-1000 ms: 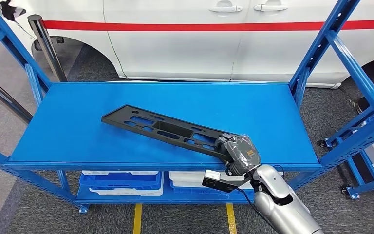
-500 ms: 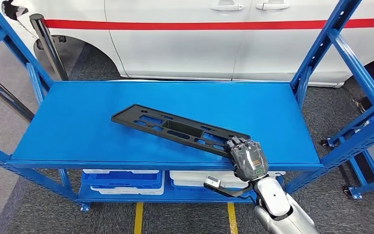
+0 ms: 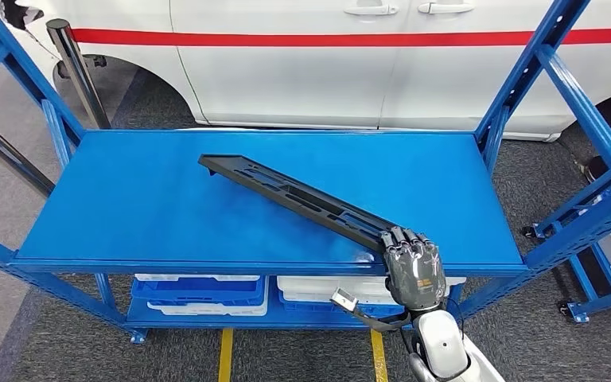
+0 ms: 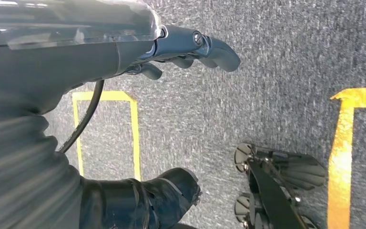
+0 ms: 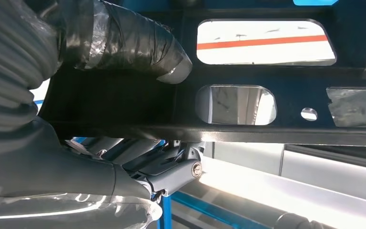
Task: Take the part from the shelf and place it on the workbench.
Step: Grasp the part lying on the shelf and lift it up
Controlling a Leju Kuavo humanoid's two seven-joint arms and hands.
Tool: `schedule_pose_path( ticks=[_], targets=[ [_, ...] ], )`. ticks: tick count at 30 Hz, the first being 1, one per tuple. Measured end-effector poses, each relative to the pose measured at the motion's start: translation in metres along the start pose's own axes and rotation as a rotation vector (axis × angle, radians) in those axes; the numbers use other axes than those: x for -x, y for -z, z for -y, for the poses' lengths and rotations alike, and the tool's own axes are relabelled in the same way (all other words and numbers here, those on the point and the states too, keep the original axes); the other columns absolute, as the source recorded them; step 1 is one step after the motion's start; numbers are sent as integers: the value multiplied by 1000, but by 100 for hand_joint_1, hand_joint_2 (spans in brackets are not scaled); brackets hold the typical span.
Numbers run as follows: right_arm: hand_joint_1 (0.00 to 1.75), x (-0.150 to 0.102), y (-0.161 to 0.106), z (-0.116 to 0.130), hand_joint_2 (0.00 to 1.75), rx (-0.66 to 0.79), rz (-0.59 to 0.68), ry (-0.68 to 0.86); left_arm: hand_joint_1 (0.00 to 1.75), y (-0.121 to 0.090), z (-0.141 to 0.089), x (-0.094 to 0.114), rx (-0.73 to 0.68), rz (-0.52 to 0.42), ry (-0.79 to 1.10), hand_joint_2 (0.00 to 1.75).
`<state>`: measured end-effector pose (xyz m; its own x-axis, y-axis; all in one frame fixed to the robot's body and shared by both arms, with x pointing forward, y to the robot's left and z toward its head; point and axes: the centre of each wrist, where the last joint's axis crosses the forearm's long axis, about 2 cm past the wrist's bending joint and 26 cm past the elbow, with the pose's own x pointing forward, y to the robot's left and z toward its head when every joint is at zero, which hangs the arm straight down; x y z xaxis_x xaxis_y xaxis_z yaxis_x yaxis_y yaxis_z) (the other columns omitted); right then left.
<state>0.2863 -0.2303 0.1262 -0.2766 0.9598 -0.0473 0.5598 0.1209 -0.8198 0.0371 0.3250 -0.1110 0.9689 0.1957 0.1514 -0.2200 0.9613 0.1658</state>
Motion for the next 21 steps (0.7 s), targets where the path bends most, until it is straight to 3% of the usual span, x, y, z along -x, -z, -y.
schedule_pose_path(
  ticks=[10,21],
  targets=[
    [173,12,-8,7,175,13,-101,-24,0,-1,5,-1,19,-4,15,175],
    [173,16,-3,11,175,38,-118,-35,0,-1,9,0,30,-7,15,175]
  ],
)
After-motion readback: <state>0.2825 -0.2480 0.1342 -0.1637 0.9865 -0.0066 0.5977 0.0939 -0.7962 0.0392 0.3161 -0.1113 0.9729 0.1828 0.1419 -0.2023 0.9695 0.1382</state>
